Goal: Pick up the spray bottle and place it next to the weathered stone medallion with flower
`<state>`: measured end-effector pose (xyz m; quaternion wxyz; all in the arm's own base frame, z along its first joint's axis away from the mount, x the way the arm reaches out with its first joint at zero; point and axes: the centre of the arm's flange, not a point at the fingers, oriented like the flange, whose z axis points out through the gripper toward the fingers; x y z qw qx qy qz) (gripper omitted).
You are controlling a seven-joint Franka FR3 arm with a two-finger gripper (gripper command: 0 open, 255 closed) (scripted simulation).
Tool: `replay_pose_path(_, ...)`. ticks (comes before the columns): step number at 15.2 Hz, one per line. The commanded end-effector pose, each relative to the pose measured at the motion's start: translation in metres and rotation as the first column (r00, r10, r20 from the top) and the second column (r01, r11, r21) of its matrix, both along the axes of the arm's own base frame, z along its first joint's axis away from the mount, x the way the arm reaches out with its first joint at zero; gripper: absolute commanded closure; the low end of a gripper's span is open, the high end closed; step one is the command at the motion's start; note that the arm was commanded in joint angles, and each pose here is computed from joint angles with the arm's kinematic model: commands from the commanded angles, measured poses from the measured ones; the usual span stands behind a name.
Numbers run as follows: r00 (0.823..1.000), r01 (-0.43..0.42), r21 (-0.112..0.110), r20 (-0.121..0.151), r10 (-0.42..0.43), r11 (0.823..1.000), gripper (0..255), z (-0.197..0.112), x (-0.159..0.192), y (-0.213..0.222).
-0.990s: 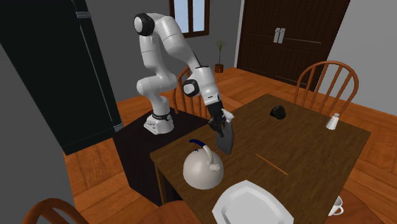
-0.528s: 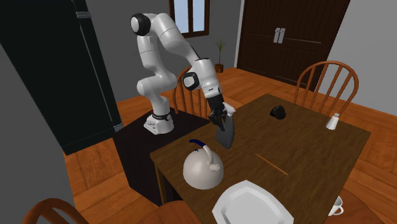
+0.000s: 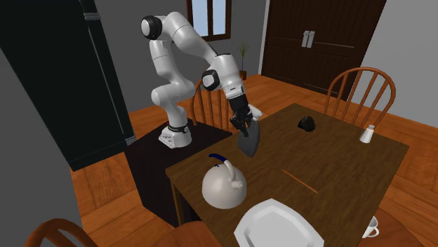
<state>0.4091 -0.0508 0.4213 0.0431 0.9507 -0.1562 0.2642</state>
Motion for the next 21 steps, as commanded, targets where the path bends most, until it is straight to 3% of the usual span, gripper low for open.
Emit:
replay_pose_path(1,1.000,0.000,0.000,0.000,0.000,1.000,255,0.012,0.000,0.000)
replay_pose_path(21,1.000,0.000,0.000,0.000,0.000,1.000,255,0.117,0.000,0.000)
